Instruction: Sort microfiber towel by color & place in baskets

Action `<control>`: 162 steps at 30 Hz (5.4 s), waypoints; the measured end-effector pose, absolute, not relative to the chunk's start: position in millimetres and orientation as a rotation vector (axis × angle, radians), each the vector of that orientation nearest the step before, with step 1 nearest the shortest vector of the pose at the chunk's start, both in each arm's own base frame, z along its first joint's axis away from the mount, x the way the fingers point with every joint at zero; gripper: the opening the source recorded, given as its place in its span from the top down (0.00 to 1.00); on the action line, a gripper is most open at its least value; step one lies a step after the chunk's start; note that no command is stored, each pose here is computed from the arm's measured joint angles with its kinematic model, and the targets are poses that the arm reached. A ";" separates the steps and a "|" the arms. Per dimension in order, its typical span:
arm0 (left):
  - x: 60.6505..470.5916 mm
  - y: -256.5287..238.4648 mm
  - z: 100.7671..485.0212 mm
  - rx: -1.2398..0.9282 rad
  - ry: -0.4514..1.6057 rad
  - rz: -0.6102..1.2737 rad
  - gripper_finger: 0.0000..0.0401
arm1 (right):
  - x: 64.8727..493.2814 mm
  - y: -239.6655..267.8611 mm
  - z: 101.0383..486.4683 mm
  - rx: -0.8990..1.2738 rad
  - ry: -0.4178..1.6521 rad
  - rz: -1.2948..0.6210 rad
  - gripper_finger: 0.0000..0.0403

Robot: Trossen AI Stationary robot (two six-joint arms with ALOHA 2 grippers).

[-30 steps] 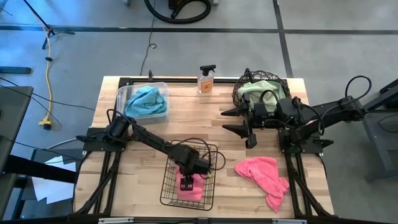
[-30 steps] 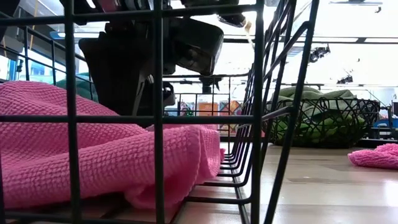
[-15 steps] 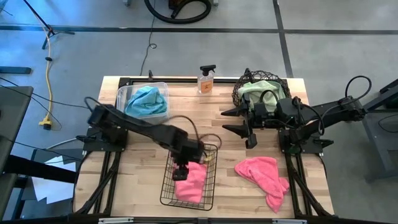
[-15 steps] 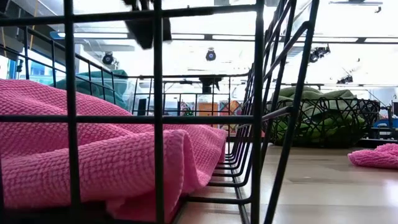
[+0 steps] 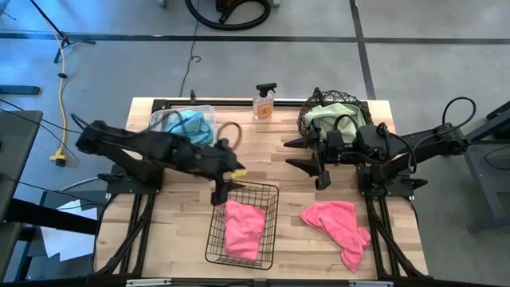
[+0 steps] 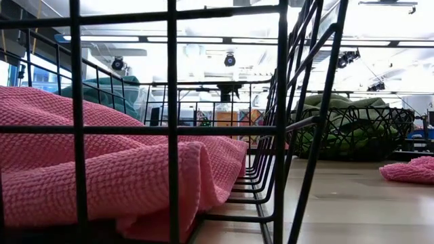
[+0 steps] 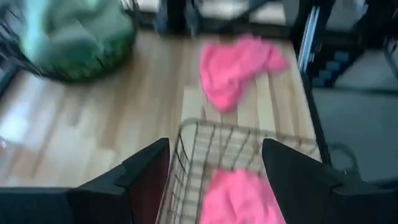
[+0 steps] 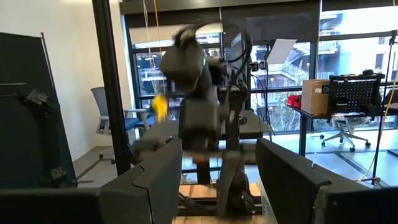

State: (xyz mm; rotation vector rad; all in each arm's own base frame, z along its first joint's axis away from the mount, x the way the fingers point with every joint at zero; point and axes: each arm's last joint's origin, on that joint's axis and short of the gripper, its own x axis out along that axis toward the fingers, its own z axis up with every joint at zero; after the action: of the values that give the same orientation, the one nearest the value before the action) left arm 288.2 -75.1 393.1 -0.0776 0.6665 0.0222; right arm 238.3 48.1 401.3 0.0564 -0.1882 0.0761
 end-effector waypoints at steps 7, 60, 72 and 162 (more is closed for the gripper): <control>267.0 -67.7 417.9 -0.052 0.424 0.018 0.39 | 238.2 48.1 401.7 0.060 -0.192 0.076 0.50; 223.1 -36.2 382.7 -0.073 -0.036 0.273 0.39 | 191.9 79.3 300.8 0.848 1.343 -0.164 0.50; 222.9 -35.8 382.7 -0.051 -0.034 0.288 0.39 | 155.3 119.3 224.5 1.087 1.588 -0.497 0.50; 186.2 -29.8 413.4 -0.254 -0.233 0.188 0.39 | 180.9 144.8 342.8 0.563 0.865 -0.440 1.00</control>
State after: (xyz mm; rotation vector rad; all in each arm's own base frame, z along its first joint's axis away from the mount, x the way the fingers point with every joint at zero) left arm 186.2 -29.8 413.4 -0.2538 -0.2334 0.1876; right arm 180.9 144.8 342.8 0.5631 0.8651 -0.4399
